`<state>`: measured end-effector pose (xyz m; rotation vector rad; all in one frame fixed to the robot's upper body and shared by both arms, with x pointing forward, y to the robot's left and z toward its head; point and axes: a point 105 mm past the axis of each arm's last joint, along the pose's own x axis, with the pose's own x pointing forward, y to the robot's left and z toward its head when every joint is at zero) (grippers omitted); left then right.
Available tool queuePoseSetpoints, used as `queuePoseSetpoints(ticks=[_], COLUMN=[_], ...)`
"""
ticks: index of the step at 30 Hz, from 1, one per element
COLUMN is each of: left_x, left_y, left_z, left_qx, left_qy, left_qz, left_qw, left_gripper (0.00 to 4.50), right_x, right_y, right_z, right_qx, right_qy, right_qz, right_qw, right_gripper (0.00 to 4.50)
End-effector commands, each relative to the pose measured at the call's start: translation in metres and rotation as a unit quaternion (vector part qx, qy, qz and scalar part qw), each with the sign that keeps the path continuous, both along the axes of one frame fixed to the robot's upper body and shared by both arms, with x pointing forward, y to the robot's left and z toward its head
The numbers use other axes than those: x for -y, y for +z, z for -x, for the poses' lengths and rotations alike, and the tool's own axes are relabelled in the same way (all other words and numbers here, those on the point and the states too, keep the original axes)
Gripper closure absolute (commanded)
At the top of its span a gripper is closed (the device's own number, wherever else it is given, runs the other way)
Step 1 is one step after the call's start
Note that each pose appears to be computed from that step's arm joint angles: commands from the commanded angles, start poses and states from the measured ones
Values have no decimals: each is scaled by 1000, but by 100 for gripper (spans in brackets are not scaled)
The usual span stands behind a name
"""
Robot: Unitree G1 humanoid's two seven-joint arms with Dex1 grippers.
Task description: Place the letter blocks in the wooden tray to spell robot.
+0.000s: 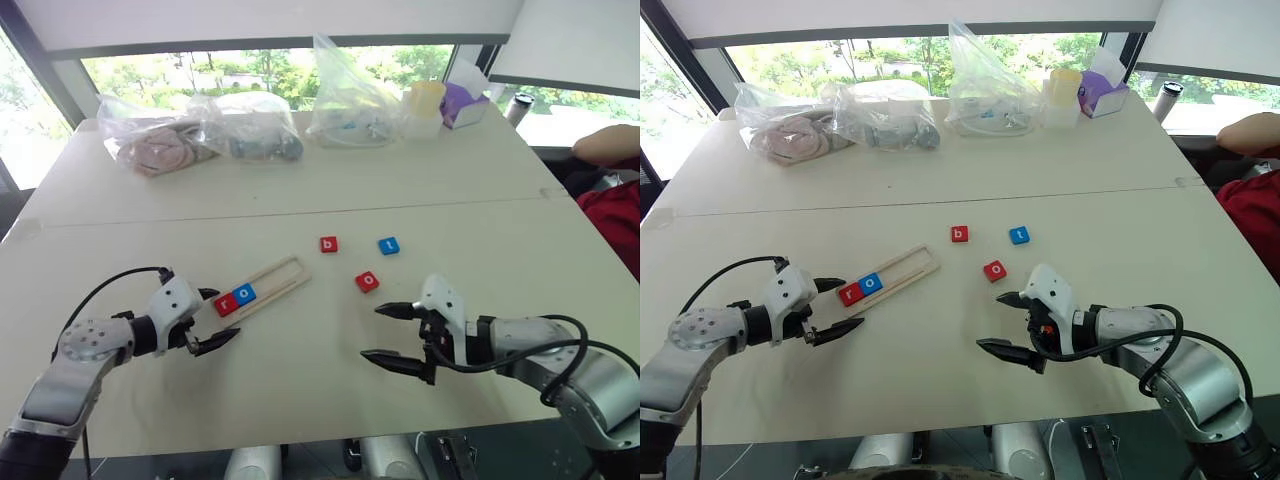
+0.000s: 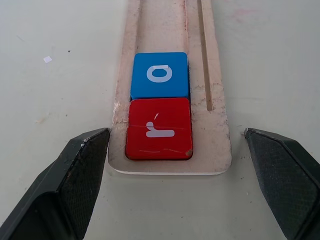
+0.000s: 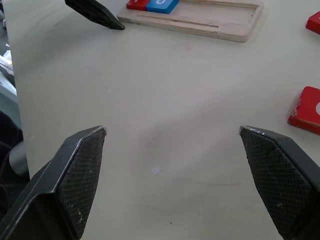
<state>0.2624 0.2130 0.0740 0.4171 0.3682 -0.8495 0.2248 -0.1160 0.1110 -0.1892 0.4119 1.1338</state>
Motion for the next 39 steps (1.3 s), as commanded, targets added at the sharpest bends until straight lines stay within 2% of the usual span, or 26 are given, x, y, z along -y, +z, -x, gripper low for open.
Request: queuePoseSetpoints(ticks=[1,3,6,13,17,20,25,34,36,37,39], left_x=[-9,-10,-9,-1,-2,8,24,30,29,29,29], left_y=[-19,-18,-11,19,26,30,17,10,9,8,8], left_z=[5,3,-2,-10,-22,-31,-33,-43,-44,-43,-43], left_qx=[-41,-40,-37,-14,-12,0,9,23,24,19,19], left_qy=[20,17,14,-148,-198,-240,-302,-330,-329,-331,-327], left_qz=[-10,-10,4,-47,-73,-68,-76,-89,-89,-87,-85], left_qw=[999,999,999,988,977,968,950,939,940,939,941], left_gripper=[81,135,135,135,135,135,135,135,29,3,3], right_x=[-1,-1,0,9,12,10,9,6,6,5,7], right_y=[6,7,8,8,8,8,8,9,10,10,9], right_z=[3,3,2,-9,-13,-15,-15,-15,-16,-16,-16], right_qx=[13,14,17,18,21,21,24,22,23,24,25], right_qy=[14,14,10,-6,-15,-16,-23,-31,-33,-33,-37], right_qz=[-1,1,1,9,11,10,13,9,9,9,12], right_qw=[1000,1000,1000,1000,1000,1000,999,999,999,999,999], right_gripper=[5,5,5,5,5,5,5,5,5,5,5])
